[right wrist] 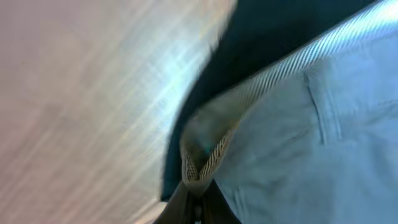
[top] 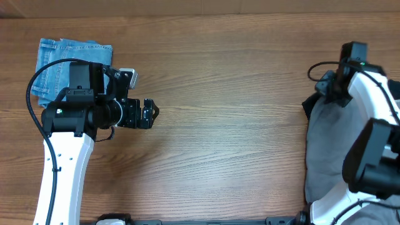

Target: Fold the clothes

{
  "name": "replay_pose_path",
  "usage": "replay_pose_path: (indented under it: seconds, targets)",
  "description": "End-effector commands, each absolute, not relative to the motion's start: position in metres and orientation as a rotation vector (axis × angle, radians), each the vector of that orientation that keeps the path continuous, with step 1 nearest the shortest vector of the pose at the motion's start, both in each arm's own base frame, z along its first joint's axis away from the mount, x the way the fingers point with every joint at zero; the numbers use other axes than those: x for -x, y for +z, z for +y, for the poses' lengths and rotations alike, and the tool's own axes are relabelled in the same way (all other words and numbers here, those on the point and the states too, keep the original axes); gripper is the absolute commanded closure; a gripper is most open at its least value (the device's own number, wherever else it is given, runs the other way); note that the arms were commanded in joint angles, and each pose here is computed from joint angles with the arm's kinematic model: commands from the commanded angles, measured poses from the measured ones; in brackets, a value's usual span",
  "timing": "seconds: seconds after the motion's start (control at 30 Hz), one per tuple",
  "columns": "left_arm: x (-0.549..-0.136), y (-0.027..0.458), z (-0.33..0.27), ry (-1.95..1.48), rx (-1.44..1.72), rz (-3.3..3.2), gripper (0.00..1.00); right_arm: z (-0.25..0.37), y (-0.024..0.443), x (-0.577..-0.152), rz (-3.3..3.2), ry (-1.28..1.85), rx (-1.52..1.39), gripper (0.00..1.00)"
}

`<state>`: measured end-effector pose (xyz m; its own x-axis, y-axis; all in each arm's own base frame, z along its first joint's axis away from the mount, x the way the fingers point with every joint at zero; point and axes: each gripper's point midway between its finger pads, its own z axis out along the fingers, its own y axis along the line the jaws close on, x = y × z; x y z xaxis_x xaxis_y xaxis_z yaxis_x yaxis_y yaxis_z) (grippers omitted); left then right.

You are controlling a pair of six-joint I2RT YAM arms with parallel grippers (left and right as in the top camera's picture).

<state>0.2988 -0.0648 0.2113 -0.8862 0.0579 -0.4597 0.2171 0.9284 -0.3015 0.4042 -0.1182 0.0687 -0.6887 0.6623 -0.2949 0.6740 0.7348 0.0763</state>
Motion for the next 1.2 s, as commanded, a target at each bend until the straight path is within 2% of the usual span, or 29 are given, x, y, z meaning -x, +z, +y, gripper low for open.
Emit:
replay_pose_path:
  seconds: [0.0,0.07,0.27,0.37,0.43,0.6,0.77,0.83,0.9,1.03,1.17]
  targets:
    - [-0.300,0.219,-0.071,-0.503,-0.239,2.608,0.00,-0.130,0.156,-0.423,2.435,-0.046,-0.994,0.96]
    - [-0.300,0.218,-0.071,-0.503,-0.239,2.610,0.00,-0.129,0.182,-0.425,2.393,-0.035,-0.975,0.96]
    - [-0.299,0.218,-0.070,-0.504,-0.237,2.617,0.00,-0.111,0.305,-0.428,2.215,0.060,-0.793,0.96]
    - [-0.300,0.218,-0.070,-0.502,-0.238,2.611,0.00,-0.082,0.357,-0.430,2.156,0.169,-0.650,0.96]
    - [-0.301,0.220,-0.070,-0.497,-0.237,2.603,0.00,-0.039,0.397,-0.433,2.104,0.295,-0.497,0.96]
    - [-0.308,0.243,-0.066,-0.479,-0.225,2.553,0.00,0.062,0.428,-0.437,2.062,0.481,-0.219,0.96]
    - [-0.315,0.304,-0.036,-0.310,-0.150,2.457,0.00,0.205,0.402,-0.420,2.153,0.663,0.105,0.96]
    - [-0.315,0.330,-0.023,-0.229,-0.122,2.411,0.00,0.249,0.385,-0.408,2.194,0.701,0.206,0.70]
    - [-0.314,0.349,-0.013,-0.164,-0.099,2.374,0.00,0.267,0.378,-0.401,2.203,0.659,0.256,0.55]
    - [-0.310,0.369,-0.010,-0.122,-0.108,2.332,0.00,0.254,0.382,-0.402,2.179,0.503,0.189,0.42]
    - [-0.308,0.362,-0.013,-0.143,-0.114,2.365,0.00,0.218,0.400,-0.400,2.157,0.465,0.115,0.41]
